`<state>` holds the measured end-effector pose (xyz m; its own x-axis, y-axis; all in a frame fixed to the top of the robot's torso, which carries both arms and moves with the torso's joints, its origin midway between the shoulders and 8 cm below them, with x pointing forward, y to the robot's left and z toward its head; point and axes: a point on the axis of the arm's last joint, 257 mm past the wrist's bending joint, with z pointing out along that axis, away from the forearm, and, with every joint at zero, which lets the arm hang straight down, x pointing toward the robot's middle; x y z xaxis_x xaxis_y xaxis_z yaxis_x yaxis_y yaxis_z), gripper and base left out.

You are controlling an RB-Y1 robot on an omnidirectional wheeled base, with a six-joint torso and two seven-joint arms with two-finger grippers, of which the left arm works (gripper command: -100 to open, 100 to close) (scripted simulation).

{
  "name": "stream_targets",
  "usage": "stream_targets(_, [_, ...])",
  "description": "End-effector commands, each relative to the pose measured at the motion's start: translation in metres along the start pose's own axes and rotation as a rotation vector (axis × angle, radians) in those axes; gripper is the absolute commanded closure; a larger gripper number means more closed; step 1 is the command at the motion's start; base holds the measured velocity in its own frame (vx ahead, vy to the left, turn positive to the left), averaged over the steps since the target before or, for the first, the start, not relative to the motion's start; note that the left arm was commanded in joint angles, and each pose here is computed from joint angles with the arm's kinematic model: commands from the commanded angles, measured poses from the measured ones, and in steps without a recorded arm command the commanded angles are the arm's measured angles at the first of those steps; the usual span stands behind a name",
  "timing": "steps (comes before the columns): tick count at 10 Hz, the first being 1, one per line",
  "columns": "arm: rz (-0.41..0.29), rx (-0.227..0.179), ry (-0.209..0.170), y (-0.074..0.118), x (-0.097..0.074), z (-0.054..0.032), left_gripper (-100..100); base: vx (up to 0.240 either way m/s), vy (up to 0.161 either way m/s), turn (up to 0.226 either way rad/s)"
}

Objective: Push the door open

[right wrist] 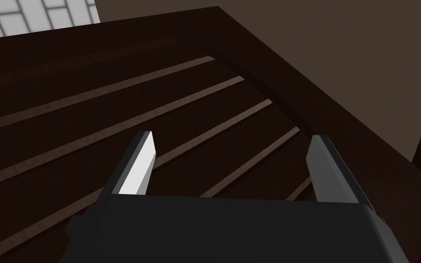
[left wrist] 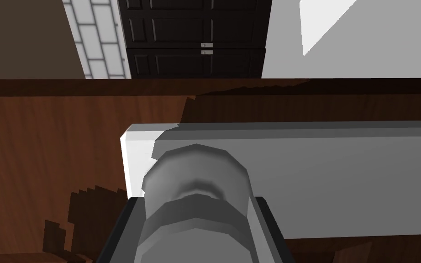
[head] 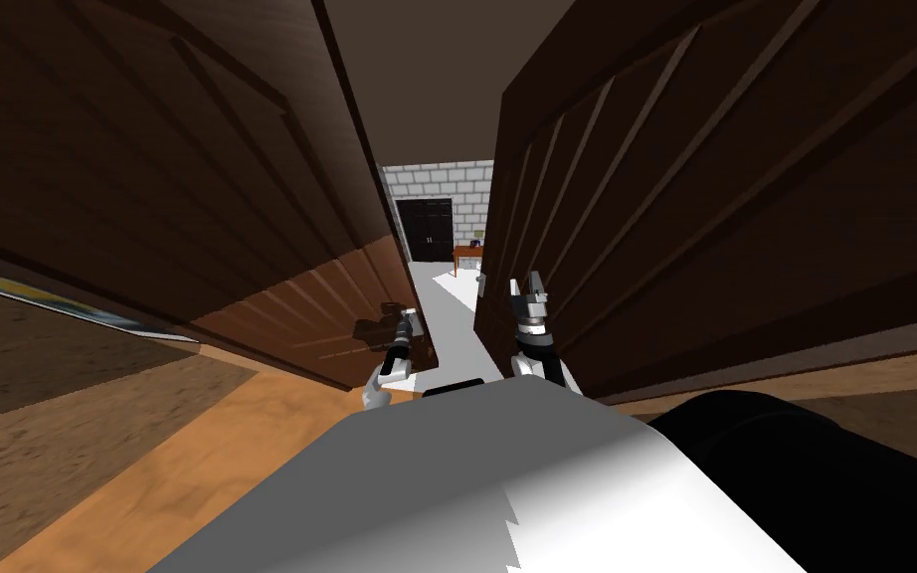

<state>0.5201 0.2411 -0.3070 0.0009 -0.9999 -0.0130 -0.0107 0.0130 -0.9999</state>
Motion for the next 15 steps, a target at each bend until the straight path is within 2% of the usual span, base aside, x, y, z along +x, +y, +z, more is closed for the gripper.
stream_targets(1, [0.013,0.016,-0.008,-0.008,-0.006,0.0050,100,0.187,0.008,0.167])
stream_targets(5, [0.023,0.018,0.001,-0.008,0.003,0.0138,100,0.213,0.032,0.248])
stream_targets(6, [0.023,0.015,0.001,-0.008,0.002,0.0119,-100,-0.024,-0.039,0.088])
stream_targets(13, [-0.003,0.011,0.003,-0.011,0.013,0.0098,-100,-0.210,-0.109,0.029])
stream_targets(15, [0.010,0.013,0.001,-0.010,0.008,0.0108,-100,-0.009,-0.032,-0.002])
